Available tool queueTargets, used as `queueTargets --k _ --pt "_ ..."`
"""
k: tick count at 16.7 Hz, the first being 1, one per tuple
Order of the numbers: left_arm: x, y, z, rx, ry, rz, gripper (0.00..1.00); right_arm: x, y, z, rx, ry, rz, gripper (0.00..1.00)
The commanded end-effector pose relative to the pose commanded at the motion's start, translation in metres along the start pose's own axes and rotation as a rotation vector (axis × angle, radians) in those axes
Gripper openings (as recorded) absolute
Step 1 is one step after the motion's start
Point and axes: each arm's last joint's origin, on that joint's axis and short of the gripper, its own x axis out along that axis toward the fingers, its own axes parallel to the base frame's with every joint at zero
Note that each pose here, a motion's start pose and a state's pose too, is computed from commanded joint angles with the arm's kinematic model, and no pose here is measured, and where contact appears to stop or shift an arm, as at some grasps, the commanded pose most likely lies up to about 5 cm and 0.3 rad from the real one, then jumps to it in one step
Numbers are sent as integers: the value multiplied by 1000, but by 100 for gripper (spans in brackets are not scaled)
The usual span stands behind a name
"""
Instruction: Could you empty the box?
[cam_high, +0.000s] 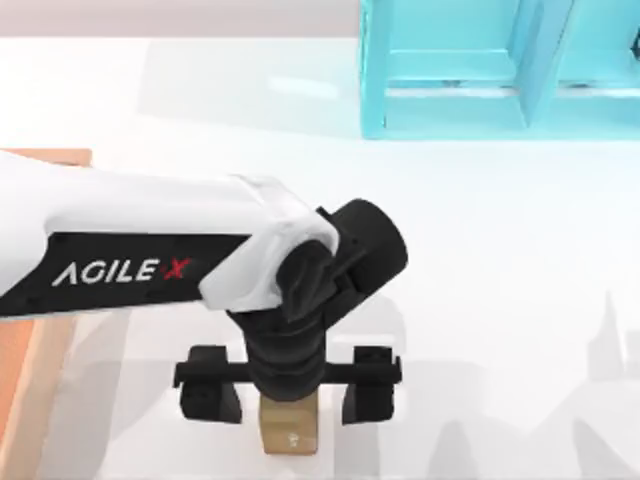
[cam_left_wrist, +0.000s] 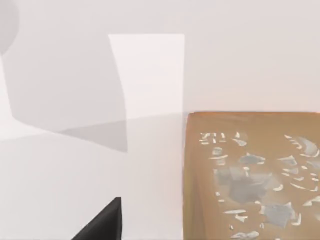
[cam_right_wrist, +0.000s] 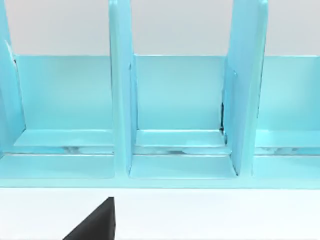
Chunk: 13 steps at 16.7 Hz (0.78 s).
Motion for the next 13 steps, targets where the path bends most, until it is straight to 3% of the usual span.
queueTargets --k 5,13 --pt "-10 -1 1 -4 -1 -1 100 0 0 0 0 0 0 100" --pt "-78 0 1 0 -1 -1 100 0 0 0 0 0 0 100"
